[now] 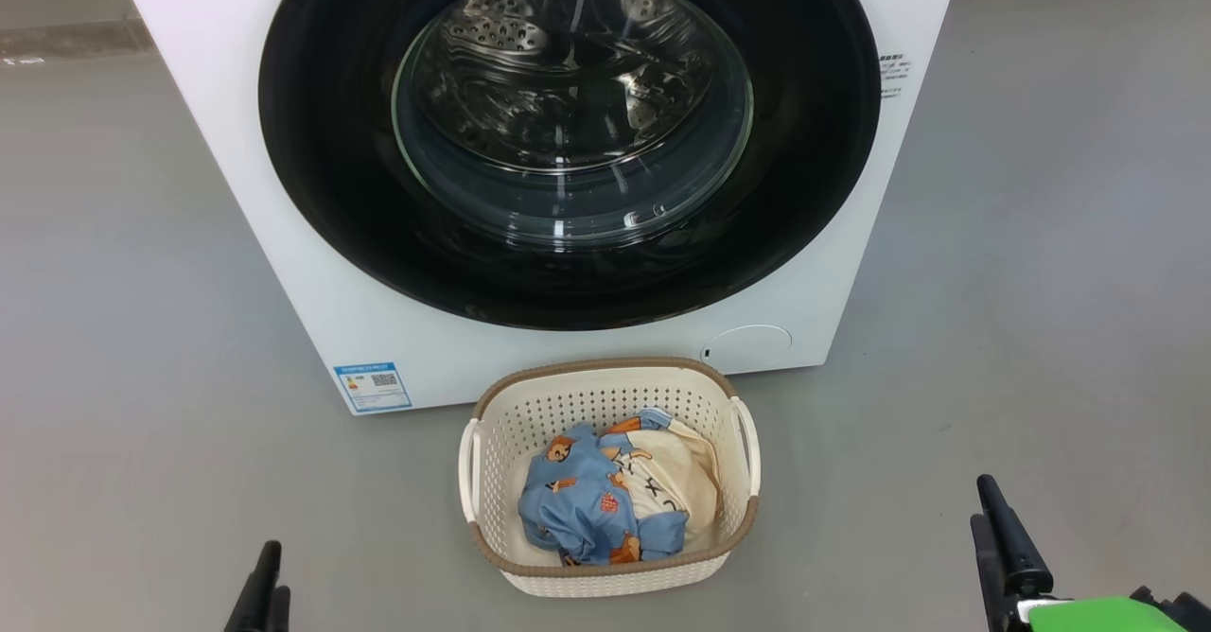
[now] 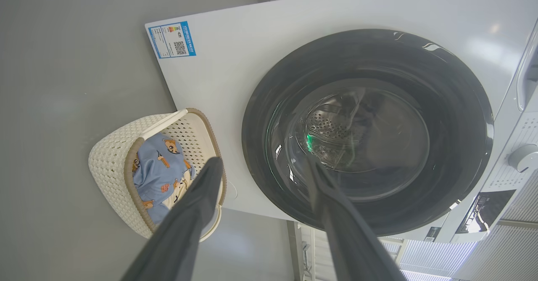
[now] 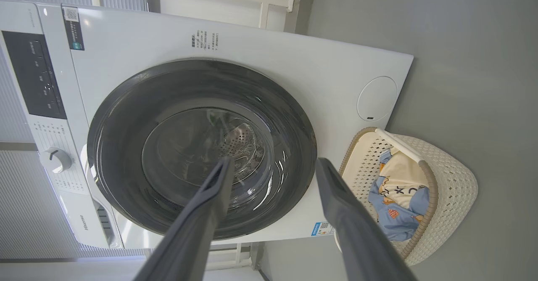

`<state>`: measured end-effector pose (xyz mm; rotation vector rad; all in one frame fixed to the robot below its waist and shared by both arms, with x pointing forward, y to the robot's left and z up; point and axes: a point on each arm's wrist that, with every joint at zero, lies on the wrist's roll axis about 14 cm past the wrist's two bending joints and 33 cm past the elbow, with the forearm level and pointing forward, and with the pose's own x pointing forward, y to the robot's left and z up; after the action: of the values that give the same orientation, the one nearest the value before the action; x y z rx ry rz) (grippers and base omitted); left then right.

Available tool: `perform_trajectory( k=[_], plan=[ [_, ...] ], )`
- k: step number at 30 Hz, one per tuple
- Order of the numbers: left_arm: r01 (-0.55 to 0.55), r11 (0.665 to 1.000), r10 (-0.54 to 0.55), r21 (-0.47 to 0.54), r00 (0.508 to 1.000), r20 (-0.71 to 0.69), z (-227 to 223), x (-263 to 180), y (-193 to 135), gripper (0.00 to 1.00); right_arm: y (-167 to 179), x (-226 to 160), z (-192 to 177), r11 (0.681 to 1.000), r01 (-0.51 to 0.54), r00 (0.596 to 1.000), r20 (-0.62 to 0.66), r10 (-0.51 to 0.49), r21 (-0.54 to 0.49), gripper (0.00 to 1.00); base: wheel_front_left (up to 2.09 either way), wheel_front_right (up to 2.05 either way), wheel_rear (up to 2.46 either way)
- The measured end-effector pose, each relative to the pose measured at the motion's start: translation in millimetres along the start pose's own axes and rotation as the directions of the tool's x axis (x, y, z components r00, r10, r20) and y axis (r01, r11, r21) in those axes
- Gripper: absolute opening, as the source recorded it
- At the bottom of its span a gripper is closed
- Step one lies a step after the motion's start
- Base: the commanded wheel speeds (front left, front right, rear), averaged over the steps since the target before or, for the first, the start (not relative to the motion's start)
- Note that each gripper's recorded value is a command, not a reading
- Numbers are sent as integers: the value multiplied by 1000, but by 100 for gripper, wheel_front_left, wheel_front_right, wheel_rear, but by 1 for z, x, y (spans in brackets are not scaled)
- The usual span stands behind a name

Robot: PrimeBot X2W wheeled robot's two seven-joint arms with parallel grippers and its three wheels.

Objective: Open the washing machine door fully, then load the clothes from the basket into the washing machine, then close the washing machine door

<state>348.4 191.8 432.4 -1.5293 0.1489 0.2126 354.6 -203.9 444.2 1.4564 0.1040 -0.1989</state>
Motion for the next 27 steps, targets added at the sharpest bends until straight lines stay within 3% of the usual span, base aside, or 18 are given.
perform_trajectory(
  k=[15, 26, 27],
  plan=[
    [20, 981, -27, 194, 999, 32, 11, 1, -8, 100, 30, 7, -6, 967, -91, 996, -12, 91, -238, 100, 0, 0, 0],
    [51, 930, -69, 364, 997, 37, 14, 1, -20, 100, 57, 10, -14, 891, -171, 984, -35, 173, -420, 100, 0, 0, 0],
    [56, 907, -78, 418, 996, 35, 14, 2, -23, 100, 60, 10, -15, 866, -179, 983, -40, 181, -467, 100, 0, 0, 0]
  ],
)
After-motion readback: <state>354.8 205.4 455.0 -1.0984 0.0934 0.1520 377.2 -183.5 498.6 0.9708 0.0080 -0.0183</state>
